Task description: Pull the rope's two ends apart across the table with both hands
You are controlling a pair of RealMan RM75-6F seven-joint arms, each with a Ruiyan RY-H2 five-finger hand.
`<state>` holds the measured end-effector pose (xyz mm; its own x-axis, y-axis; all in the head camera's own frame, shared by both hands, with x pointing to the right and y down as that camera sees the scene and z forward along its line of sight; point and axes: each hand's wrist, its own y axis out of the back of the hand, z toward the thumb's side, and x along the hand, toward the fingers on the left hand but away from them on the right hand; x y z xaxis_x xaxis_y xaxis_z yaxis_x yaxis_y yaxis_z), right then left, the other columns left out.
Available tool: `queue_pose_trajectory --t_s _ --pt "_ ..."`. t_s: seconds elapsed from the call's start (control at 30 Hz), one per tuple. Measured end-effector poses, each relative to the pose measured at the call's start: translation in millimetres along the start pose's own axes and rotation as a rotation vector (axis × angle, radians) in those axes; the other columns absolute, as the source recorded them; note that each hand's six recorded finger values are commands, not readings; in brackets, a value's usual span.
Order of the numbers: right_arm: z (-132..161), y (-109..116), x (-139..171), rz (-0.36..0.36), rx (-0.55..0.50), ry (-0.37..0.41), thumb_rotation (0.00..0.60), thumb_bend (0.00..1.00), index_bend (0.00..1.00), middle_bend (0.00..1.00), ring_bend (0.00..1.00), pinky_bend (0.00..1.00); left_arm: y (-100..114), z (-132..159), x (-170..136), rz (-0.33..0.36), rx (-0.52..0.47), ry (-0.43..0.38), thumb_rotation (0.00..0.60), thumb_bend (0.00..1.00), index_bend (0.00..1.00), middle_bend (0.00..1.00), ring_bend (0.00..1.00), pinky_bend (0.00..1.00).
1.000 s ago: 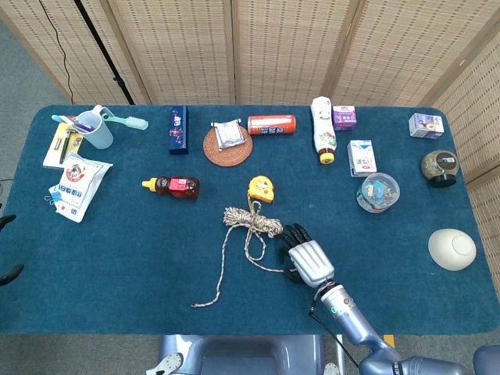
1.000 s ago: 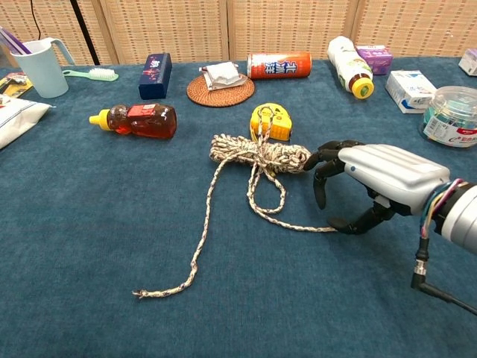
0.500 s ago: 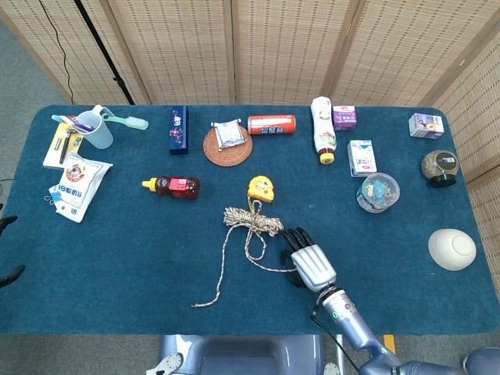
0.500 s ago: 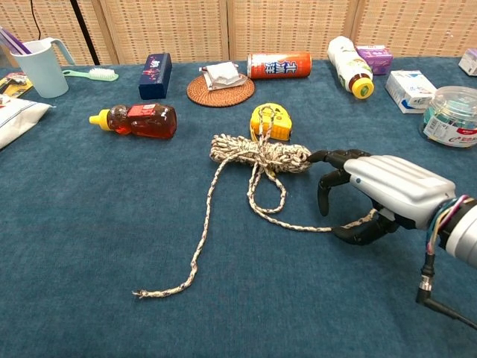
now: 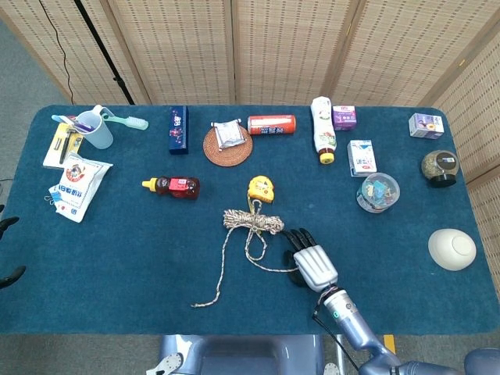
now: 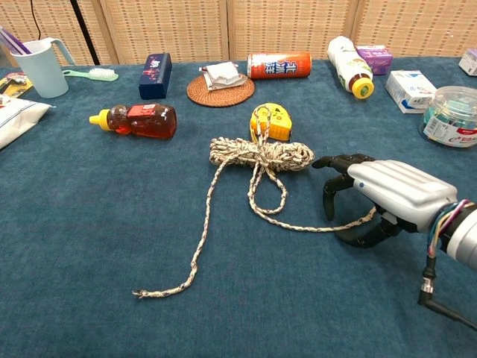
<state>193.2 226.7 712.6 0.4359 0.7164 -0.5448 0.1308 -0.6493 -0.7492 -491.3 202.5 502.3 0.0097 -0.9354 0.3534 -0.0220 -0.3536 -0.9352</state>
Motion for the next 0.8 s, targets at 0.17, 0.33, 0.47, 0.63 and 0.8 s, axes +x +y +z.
queue_pose_trajectory --t_s 0.17,0.33,0.47,0.63,0.8 --pt "-0.7 -1.1 -0.1 0.006 0.005 0.0 0.6 0.36 0.51 0.09 0.0 0.0 -1.4 1.3 0.1 -0.002 -0.001 -0.003 0.6 0.14 0.2 0.09 0.04 0.0" --pt "-2.0 -1.8 -1.6 0.013 0.011 -0.003 0.6 0.36 0.52 0.1 0.0 0.0 -1.5 0.5 -0.9 -0.001 0.0 -0.001 0.6 0.14 0.2 0.09 0.04 0.0" --pt "-3.1 -2.5 -2.5 0.018 0.012 -0.007 0.6 0.36 0.52 0.1 0.0 0.0 -2.1 -0.1 -1.3 -0.002 0.0 0.001 0.6 0.14 0.2 0.09 0.04 0.0" --pt "-4.7 -3.6 -3.6 0.023 0.014 -0.013 0.6 0.36 0.52 0.1 0.0 0.0 -2.8 0.1 -0.8 -0.004 0.001 0.0 0.6 0.14 0.2 0.09 0.04 0.0" --pt "-5.0 -4.7 -4.4 0.026 0.014 -0.016 0.6 0.36 0.52 0.11 0.0 0.0 -3.1 0.8 -0.3 -0.004 0.001 -0.003 0.6 0.14 0.2 0.09 0.04 0.0"
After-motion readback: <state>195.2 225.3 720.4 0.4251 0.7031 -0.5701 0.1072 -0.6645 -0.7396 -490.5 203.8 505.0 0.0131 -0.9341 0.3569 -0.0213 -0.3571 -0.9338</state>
